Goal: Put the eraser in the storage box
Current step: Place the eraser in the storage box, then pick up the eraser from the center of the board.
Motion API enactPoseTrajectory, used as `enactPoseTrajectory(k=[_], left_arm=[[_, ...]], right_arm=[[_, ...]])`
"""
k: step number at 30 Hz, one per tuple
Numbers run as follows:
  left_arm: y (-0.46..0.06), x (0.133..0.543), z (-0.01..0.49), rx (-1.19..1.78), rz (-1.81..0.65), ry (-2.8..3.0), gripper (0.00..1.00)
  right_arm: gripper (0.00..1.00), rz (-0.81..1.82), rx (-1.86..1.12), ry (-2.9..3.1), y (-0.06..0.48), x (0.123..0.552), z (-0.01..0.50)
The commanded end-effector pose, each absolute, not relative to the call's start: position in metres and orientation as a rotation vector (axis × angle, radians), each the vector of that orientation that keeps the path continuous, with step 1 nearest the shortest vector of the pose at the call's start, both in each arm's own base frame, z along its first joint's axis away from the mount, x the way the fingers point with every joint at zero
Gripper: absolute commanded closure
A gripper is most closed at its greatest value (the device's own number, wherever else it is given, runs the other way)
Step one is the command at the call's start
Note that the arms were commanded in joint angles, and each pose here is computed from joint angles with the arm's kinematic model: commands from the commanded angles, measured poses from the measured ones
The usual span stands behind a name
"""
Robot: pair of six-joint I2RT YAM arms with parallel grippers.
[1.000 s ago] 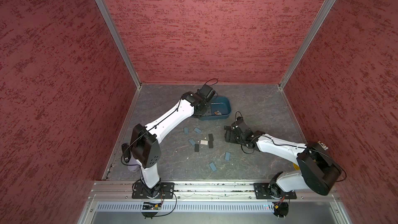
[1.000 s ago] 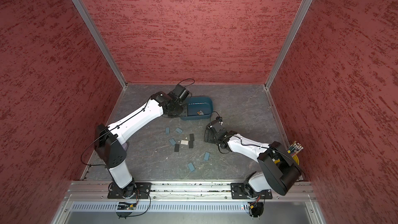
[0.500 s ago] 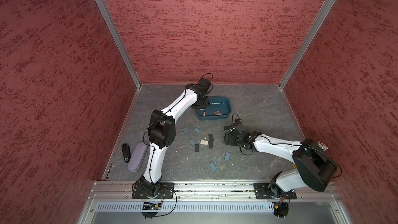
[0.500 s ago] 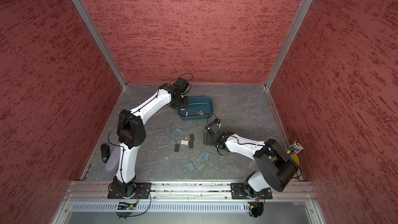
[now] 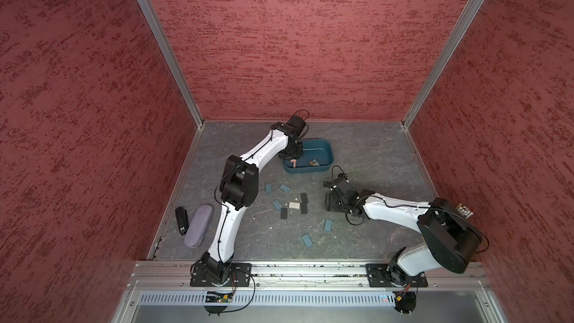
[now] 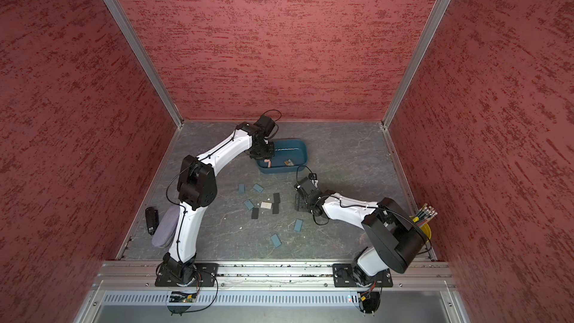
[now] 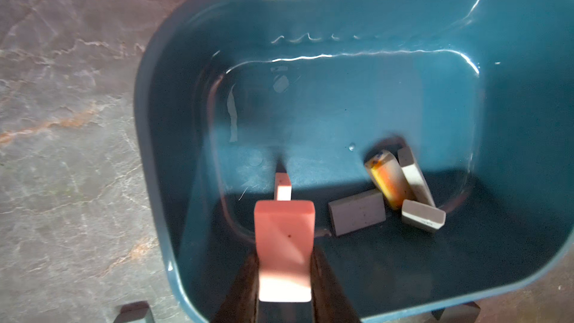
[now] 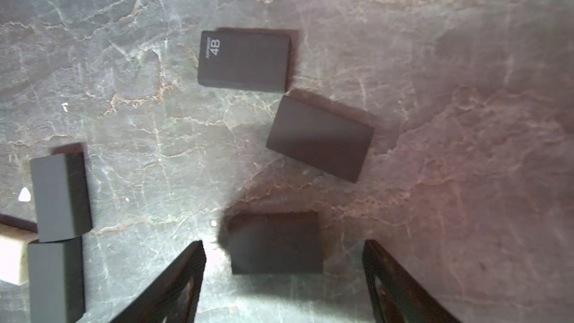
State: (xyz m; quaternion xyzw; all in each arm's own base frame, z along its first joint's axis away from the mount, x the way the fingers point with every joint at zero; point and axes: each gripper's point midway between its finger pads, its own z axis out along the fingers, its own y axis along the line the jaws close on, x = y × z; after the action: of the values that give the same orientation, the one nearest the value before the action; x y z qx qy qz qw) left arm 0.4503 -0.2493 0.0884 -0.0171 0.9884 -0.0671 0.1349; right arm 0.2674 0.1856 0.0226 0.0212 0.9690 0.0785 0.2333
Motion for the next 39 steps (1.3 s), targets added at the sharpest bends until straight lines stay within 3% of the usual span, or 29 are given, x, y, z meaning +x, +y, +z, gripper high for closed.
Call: enactPoseTrajectory(k=[1,8,16,24,39], left_arm=[[-0.255,0.452,0.086,-0.026,-0.207,2.867,0.68],[-0.260,0.449,0.087,-0.012,-0.225,2.869,0.58],[-0.266,0.451,0.118,0.011,-0.264,2.815,0.29],[-0.252,0.440,0.188,-0.011,-0.314,2.695,0.01],[-0.186,0.359,0.200,-0.151,-0.283,2.734,0.00]], right_arm=[[0.22,0.164,0.058,2.648,0.184,0.272,0.027],[0.24,0.155,0.054,2.653,0.186,0.273,0.027],[0.29,0.164,0.041,2.654,0.190,0.273,0.027],[0.34,0.127,0.032,2.668,0.188,0.271,0.023],[0.47,0.062,-0.010,2.703,0.189,0.267,0.012]])
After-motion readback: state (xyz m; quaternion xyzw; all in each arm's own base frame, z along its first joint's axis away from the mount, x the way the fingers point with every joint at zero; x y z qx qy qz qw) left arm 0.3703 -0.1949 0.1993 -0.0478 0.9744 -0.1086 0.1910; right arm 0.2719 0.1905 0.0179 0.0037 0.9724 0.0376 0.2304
